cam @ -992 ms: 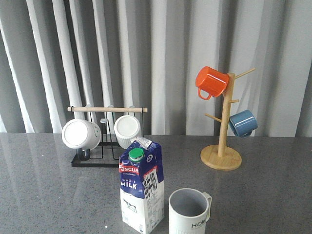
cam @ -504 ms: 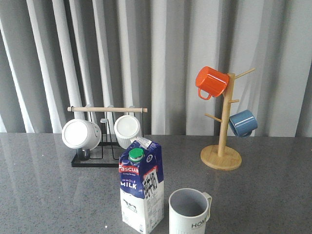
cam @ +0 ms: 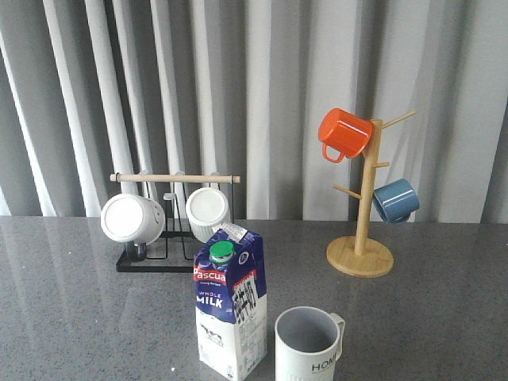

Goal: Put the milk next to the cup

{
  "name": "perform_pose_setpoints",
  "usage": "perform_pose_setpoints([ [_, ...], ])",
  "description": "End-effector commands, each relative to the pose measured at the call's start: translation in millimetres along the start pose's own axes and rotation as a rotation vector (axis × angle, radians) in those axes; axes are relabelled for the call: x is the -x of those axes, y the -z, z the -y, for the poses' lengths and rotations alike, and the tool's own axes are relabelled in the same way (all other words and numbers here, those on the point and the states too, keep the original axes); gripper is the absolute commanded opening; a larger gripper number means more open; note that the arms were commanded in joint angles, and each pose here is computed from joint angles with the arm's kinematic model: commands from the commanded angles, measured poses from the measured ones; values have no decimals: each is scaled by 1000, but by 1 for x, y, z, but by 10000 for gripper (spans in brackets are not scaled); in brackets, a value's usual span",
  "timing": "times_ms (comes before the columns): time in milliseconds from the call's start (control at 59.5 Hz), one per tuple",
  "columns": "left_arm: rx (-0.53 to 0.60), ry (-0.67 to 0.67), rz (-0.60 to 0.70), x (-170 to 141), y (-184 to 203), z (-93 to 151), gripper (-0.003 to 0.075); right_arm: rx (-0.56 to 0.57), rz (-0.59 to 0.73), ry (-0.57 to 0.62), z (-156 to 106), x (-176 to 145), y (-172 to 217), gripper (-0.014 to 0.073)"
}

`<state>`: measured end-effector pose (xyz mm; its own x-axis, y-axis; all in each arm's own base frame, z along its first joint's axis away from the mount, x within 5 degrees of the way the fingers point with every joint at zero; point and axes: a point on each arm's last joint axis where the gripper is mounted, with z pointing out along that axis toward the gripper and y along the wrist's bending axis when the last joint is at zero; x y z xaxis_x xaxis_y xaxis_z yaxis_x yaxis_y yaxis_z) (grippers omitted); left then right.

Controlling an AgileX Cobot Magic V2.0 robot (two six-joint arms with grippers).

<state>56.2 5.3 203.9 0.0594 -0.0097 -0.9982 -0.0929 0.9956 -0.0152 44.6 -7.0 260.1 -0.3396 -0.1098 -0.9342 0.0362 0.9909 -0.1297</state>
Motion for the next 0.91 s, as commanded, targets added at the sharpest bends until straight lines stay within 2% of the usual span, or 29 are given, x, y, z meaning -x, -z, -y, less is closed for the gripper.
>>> perform_pose_setpoints([
  [0, -6, 2, 112, 15, 2, 1, -6, -40, 115, 30, 2, 3, -1, -9],
  [185, -6, 2, 112, 15, 2, 1, -6, -11, 240, -31, -7, -34, -21, -7],
  [353, -6, 2, 112, 15, 2, 1, -6, 22, 250, -154, -13, -64, -35, -6],
  [454, -6, 2, 112, 15, 2, 1, -6, 21, 210, -209, -13, -67, -35, -6],
  [572, -6, 2, 112, 15, 2, 1, -6, 25, 248, -204, -13, -64, -34, -6],
  [689, -6, 2, 112, 15, 2, 1, -6, 37, 340, -191, -13, -56, -32, -6],
  [891, -6, 2, 112, 15, 2, 1, -6, 18, 314, -138, -13, -58, -33, -6],
])
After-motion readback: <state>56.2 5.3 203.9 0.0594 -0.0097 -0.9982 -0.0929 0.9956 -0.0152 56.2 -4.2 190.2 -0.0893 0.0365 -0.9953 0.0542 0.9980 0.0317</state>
